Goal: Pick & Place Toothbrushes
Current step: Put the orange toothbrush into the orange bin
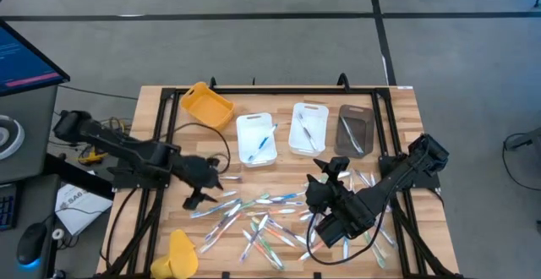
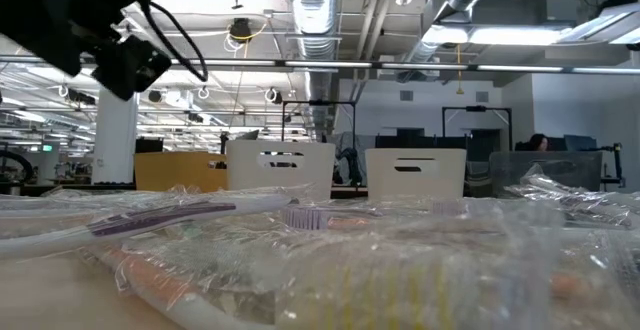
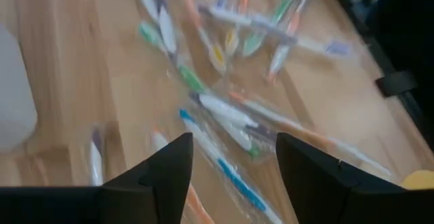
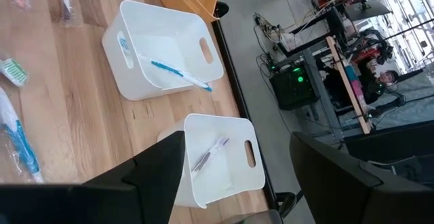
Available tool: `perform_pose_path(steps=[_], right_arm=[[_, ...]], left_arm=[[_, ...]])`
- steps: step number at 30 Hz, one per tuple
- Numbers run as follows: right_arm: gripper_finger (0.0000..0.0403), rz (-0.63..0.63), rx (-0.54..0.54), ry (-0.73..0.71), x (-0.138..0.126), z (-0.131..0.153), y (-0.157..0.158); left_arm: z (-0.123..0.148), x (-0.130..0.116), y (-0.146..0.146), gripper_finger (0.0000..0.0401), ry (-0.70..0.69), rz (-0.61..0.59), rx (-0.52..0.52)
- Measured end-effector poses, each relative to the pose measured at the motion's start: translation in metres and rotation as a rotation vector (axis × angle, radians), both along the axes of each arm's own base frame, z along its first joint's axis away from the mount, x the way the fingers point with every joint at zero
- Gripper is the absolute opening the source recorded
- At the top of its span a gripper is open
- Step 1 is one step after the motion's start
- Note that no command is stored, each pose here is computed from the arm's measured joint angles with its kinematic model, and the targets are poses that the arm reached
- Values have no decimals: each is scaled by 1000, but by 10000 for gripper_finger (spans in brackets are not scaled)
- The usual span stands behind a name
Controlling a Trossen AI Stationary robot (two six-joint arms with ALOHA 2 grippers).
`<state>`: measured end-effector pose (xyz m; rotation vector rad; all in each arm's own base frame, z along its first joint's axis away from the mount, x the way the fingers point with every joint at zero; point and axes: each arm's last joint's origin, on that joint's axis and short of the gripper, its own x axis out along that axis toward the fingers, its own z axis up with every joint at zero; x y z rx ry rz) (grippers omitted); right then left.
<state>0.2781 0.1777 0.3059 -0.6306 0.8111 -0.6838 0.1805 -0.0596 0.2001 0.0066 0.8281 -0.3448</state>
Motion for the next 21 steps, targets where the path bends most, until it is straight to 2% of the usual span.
perform_pose_path(steps=[5,10,14,21], right_arm=[[260,0,6,-7,1,0,0],[260,0,7,-9,1,0,1],[260,0,7,-9,1,0,1],[260,4,3,-2,1,0,1]], left_arm=[[-14,-1,-11,194,127,66,-5],[-28,-7,-8,189,298,144,22],[-34,-6,-7,188,322,168,65],[-45,-8,-6,188,380,218,58]])
